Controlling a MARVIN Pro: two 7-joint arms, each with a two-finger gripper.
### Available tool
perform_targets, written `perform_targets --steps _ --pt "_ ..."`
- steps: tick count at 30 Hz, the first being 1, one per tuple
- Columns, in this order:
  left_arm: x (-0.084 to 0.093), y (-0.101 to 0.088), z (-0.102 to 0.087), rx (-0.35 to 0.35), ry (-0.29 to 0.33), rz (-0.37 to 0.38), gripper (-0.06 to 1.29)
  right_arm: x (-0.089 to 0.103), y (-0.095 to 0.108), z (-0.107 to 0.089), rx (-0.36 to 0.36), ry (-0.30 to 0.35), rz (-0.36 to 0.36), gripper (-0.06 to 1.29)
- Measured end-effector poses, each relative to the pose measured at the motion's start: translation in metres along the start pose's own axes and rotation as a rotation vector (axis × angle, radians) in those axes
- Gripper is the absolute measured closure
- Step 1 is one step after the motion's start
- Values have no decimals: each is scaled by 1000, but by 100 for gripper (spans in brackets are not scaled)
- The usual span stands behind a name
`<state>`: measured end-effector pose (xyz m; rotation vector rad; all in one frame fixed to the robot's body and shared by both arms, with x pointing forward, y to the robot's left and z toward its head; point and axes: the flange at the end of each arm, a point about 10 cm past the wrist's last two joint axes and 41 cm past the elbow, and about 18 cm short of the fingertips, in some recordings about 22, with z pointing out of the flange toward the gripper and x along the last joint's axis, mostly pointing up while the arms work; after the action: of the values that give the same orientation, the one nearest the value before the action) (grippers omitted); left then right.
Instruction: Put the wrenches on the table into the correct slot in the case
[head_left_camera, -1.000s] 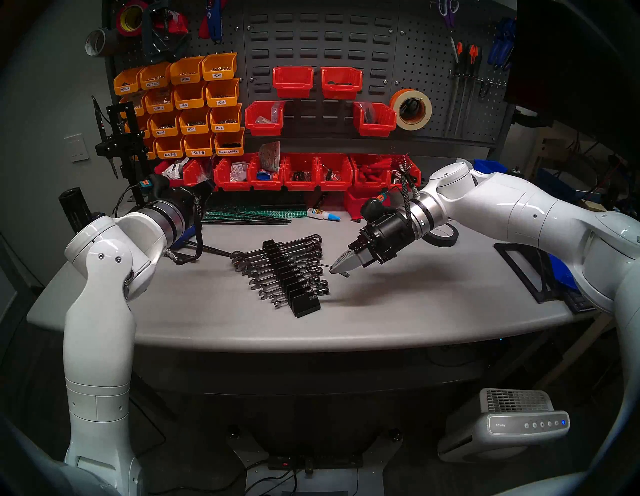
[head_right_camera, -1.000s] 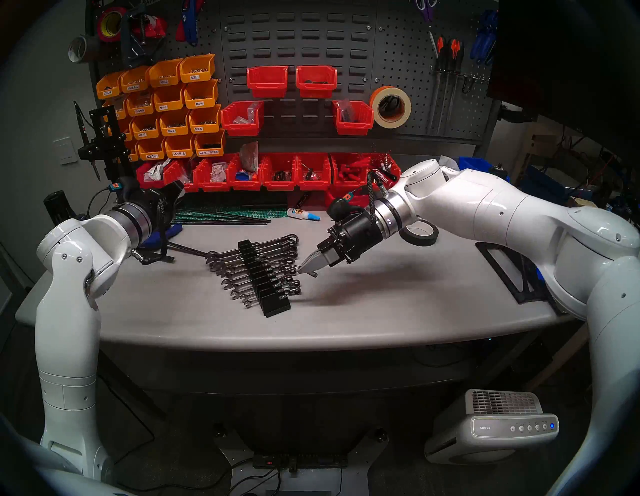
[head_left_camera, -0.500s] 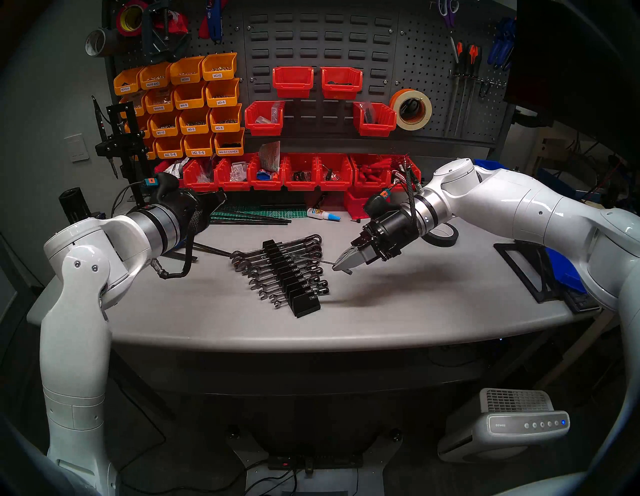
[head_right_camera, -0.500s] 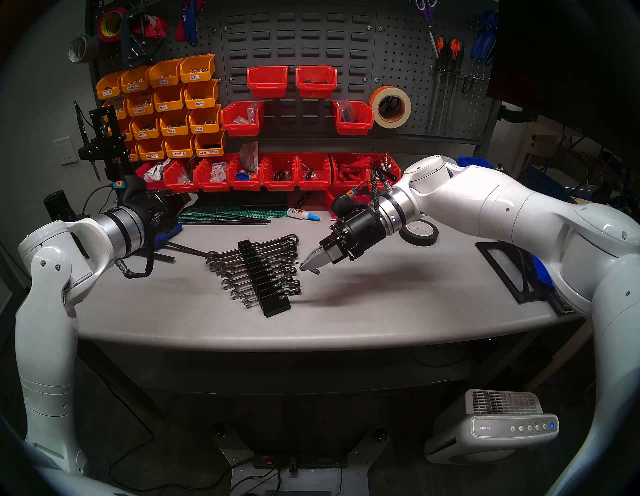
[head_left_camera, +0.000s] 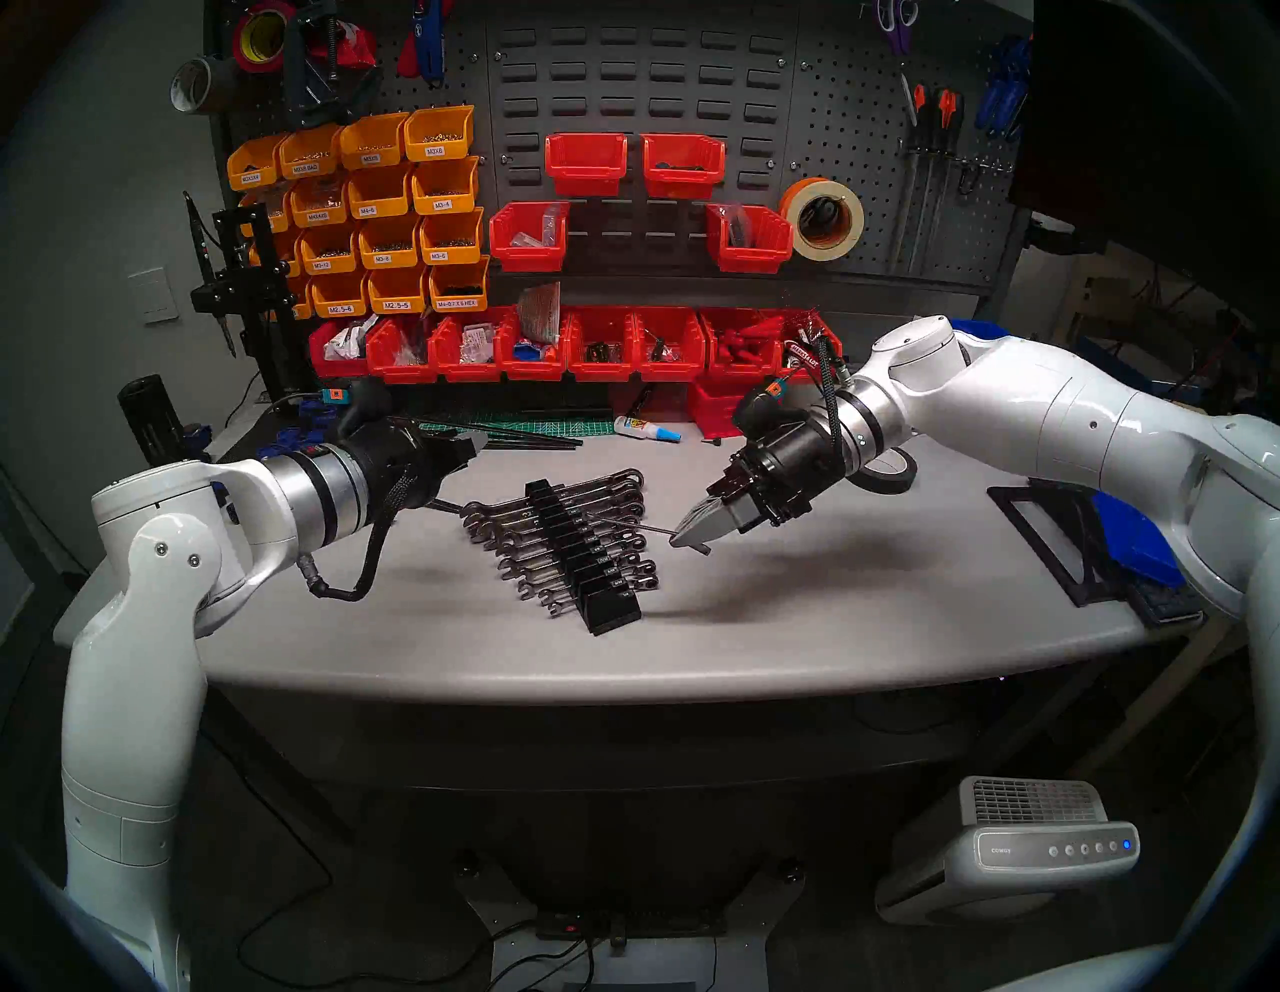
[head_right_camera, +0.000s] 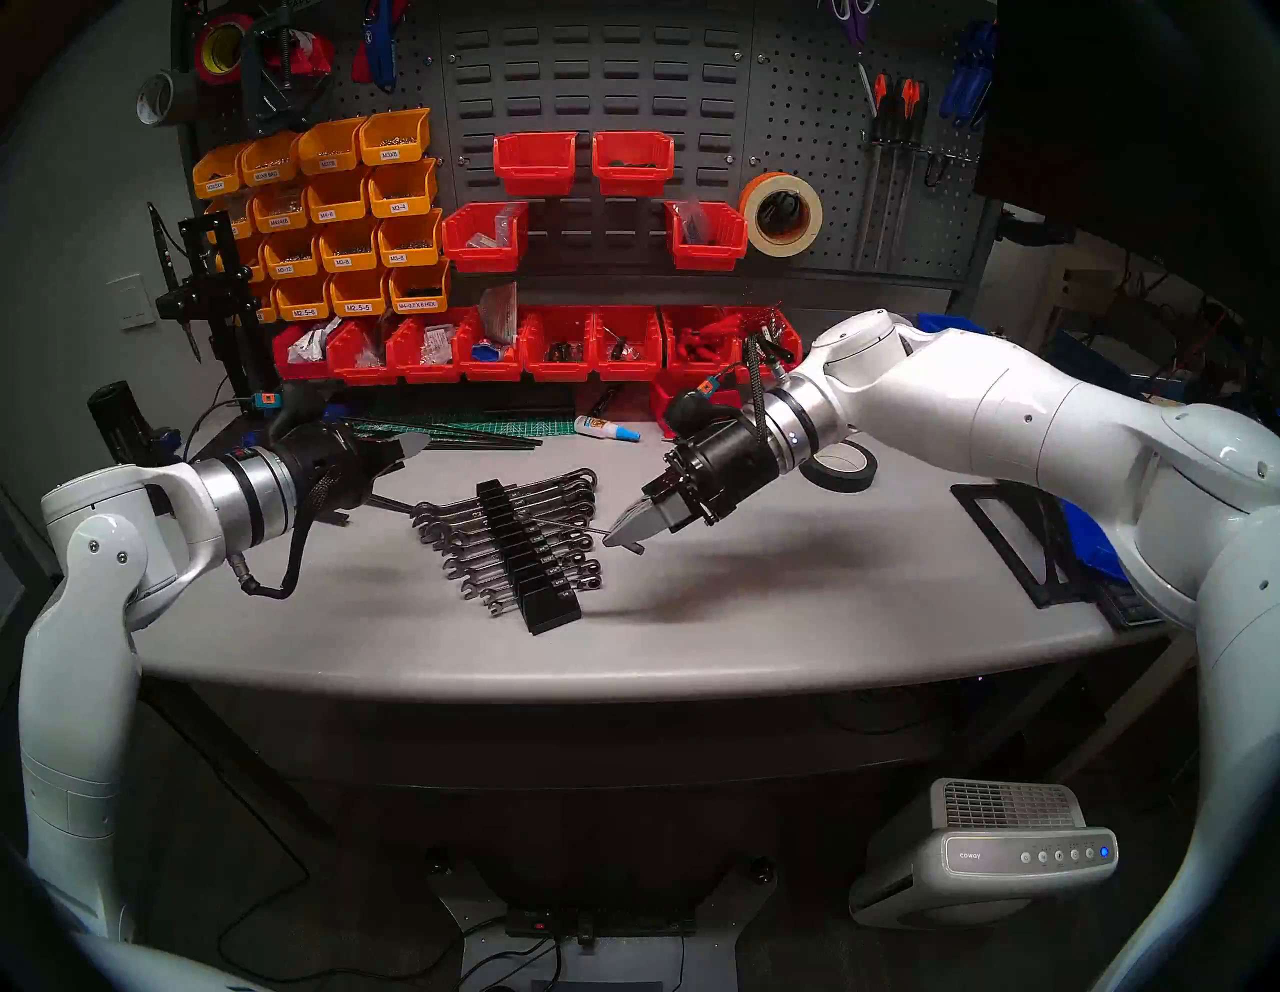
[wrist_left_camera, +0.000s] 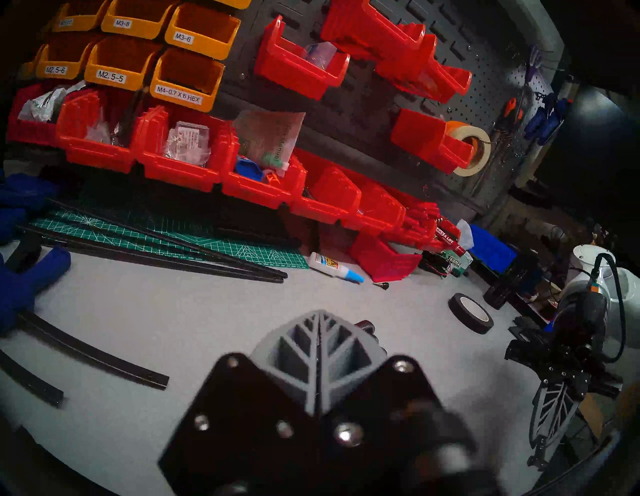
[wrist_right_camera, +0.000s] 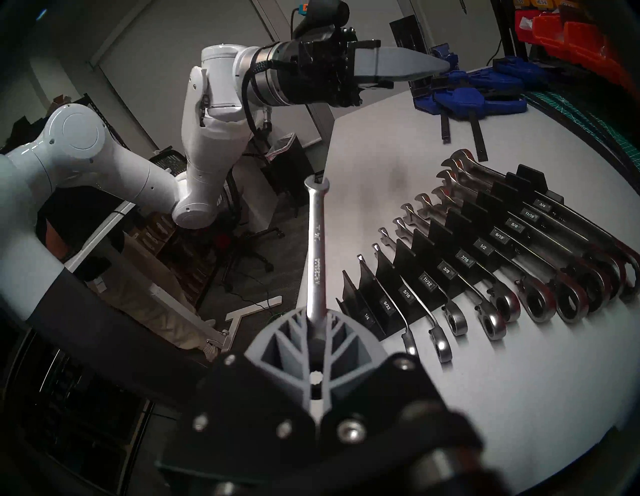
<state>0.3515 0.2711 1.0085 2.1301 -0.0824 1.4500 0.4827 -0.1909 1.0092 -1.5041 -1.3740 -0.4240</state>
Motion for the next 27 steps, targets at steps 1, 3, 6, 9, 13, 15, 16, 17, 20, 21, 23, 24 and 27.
perform_targets --steps 1,3,6,9,13,15,16,17,20,21,23,24,27 --pt "-2 -1 1 -9 -10 1 125 0 -1 0 1 0 1 126" --pt "-7 -3 5 -28 -35 4 125 -1 -2 -1 2 1 4 126" --pt "-14 -5 8 -49 -66 12 125 -1 -4 -2 3 2 7 126" --pt "-21 -7 10 -65 -95 22 125 -2 -5 -3 3 3 10 126" --pt "-29 -6 13 -86 -123 39 125 -4 -7 -5 3 4 15 126" --pt "-33 -5 15 -96 -131 47 125 -4 -8 -6 3 5 17 126" --pt "-34 -5 15 -100 -135 51 125 -4 -8 -6 3 5 17 126" --pt "-35 -5 16 -102 -136 52 125 -4 -8 -6 3 5 18 126" --pt "-38 -4 17 -111 -145 61 125 -5 -9 -7 4 6 20 126" --pt "-39 -3 17 -113 -147 63 125 -5 -10 -7 4 6 20 126" --pt "-42 -3 18 -120 -153 69 125 -5 -11 -8 4 6 22 126" --pt "-43 -3 18 -121 -154 70 125 -6 -11 -9 4 7 23 126" --pt "-46 -3 19 -124 -159 72 125 -6 -12 -9 4 8 24 126"
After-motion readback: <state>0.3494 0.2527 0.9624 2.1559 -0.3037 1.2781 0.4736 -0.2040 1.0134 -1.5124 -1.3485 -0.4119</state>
